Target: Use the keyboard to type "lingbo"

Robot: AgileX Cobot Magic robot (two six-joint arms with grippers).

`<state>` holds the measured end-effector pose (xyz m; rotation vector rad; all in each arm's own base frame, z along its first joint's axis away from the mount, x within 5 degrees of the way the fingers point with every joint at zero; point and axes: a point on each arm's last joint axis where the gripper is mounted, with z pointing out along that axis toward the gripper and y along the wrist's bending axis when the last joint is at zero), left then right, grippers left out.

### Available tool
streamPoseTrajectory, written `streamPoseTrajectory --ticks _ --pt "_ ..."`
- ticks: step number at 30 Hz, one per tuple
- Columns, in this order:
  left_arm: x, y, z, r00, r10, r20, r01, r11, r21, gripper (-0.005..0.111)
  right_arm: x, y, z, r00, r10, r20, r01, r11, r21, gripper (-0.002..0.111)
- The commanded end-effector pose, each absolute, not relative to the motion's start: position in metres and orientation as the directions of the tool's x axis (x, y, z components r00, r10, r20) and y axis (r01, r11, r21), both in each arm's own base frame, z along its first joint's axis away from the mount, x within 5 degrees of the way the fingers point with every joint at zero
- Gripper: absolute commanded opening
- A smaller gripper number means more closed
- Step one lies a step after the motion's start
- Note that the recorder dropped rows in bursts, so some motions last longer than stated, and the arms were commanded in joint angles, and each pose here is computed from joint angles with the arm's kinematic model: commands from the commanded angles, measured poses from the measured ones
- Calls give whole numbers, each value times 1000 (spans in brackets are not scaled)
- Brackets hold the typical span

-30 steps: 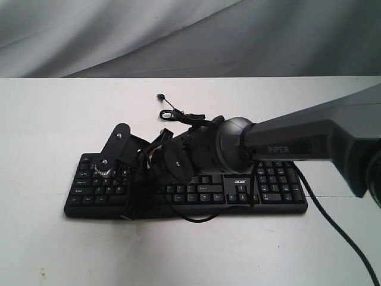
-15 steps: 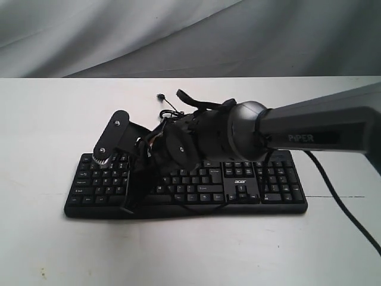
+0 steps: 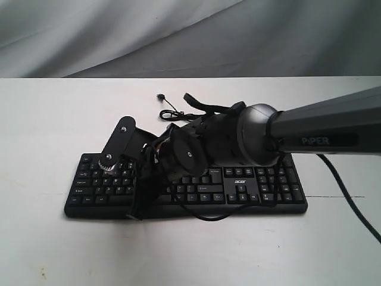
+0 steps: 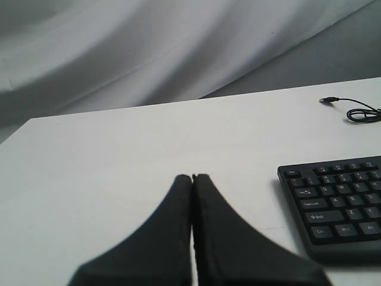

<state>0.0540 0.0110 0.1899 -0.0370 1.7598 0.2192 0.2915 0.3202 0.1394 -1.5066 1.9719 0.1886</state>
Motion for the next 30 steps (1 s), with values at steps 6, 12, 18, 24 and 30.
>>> streamPoseTrajectory --ticks 6,12,18,24,30 --pt "54 10 189 -190 93 -977 -139 983 121 0 286 328 138 -121 -796 -593 -903 337 -267 0" --pt "54 10 189 -190 93 -977 -139 983 121 0 286 328 126 -134 -807 -576 -907 333 -256 0" --pt "54 10 189 -190 93 -977 -139 983 121 0 286 328 125 -134 -807 -575 -908 333 -256 0" --pt "54 10 189 -190 93 -977 -139 983 121 0 286 328 126 -133 -806 -576 -907 333 -257 0" --pt "54 10 189 -190 93 -977 -139 983 121 0 287 329 112 -142 -816 -560 -911 330 -249 0"
